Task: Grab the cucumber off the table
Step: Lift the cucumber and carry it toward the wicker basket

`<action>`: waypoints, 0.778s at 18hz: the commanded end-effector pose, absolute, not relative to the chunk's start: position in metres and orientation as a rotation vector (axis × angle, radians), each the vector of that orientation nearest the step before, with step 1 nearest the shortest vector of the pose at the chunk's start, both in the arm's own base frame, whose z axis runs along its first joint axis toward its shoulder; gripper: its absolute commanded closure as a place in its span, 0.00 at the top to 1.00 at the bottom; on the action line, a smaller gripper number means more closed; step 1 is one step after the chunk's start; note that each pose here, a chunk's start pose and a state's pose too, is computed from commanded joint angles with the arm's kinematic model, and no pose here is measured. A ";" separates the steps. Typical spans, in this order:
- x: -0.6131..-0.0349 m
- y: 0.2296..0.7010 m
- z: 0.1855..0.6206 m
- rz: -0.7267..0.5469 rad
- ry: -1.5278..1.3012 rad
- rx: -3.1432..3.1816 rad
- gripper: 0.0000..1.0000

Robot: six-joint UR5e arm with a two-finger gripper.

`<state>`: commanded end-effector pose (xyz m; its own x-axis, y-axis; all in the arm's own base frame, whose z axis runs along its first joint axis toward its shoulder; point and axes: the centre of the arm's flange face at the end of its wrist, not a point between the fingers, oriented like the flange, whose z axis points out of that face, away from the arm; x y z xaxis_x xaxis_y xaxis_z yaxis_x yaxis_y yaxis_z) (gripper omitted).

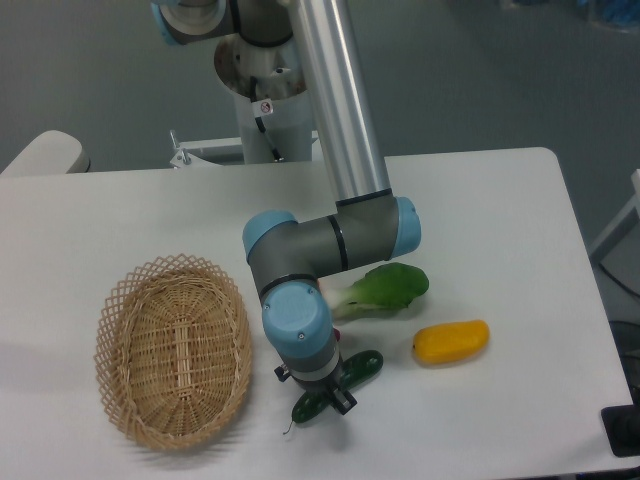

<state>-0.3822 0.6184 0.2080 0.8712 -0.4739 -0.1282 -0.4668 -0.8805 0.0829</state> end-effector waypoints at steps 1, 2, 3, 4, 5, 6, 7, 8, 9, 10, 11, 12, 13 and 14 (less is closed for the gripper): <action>-0.383 0.620 0.219 -0.238 -0.756 3.008 0.17; -0.382 0.624 0.232 -0.245 -0.763 3.035 0.17; -0.381 0.625 0.243 -0.232 -0.769 3.060 0.17; -0.378 0.628 0.259 -0.240 -0.781 3.090 0.17; -0.372 0.631 0.272 -0.245 -0.801 3.115 0.17; -0.365 0.632 0.288 -0.254 -0.815 3.147 0.17; -0.354 0.636 0.305 -0.253 -0.838 3.186 0.17; -0.346 0.636 0.322 -0.240 -0.858 3.224 0.17; -0.338 0.634 0.337 -0.217 -0.870 3.245 0.17; -0.329 0.631 0.351 -0.199 -0.878 3.251 0.17; -0.321 0.630 0.362 -0.191 -0.889 3.249 0.17; -0.315 0.627 0.371 -0.191 -0.897 3.249 0.17; -0.310 0.625 0.378 -0.193 -0.893 3.253 0.17; -0.307 0.624 0.385 -0.193 -0.869 3.266 0.17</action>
